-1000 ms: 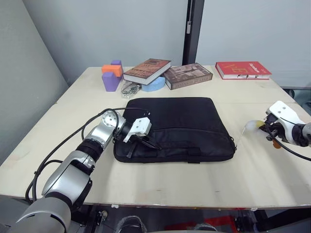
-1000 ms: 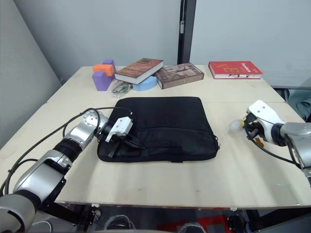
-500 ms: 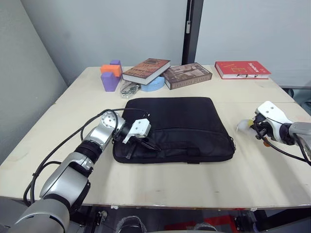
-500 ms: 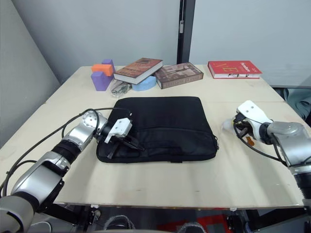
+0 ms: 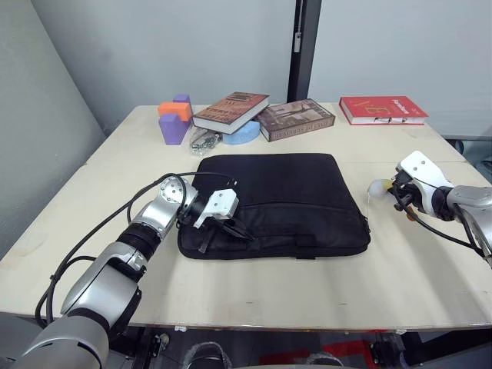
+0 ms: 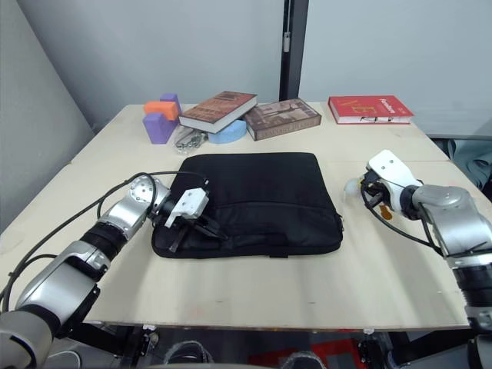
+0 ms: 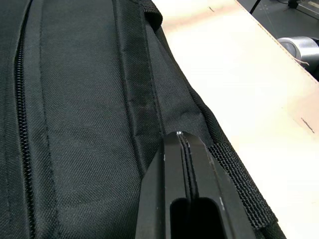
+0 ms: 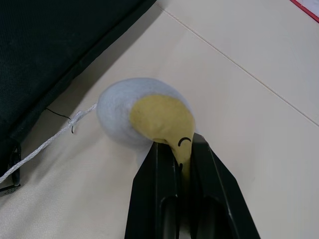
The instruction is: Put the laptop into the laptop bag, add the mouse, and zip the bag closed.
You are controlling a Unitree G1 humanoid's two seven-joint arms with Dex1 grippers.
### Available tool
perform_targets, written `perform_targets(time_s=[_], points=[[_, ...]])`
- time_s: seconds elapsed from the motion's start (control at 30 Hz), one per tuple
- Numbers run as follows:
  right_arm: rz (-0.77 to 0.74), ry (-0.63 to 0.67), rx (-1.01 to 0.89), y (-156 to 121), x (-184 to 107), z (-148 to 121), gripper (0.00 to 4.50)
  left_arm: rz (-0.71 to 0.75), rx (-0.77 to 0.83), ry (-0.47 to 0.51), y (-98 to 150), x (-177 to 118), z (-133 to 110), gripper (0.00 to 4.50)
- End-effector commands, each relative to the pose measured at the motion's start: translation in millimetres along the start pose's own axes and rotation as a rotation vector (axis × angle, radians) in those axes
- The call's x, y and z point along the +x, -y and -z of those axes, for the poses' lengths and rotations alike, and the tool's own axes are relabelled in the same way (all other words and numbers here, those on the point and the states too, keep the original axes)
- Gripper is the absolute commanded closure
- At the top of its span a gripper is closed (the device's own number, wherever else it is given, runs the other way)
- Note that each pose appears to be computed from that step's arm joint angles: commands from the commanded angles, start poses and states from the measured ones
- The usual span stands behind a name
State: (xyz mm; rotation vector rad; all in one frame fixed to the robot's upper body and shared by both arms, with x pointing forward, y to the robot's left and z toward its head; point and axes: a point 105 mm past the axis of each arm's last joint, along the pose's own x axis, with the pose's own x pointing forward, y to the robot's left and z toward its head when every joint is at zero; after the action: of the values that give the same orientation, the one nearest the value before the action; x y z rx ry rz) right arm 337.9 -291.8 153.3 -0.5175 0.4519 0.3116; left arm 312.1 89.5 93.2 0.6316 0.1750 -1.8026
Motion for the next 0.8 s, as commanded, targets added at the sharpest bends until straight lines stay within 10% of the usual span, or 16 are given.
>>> perform_targets(time_s=[0.03, 0.8], points=[[0.080, 0.056, -0.022, 15, -5, -20, 4.49, 0.145, -0.149, -0.091, 35, 16, 38, 4.50], [0.153, 0.054, 0.225, 18, 9, -15, 4.49, 0.164, -0.150, -0.090, 39, 17, 37, 4.50]])
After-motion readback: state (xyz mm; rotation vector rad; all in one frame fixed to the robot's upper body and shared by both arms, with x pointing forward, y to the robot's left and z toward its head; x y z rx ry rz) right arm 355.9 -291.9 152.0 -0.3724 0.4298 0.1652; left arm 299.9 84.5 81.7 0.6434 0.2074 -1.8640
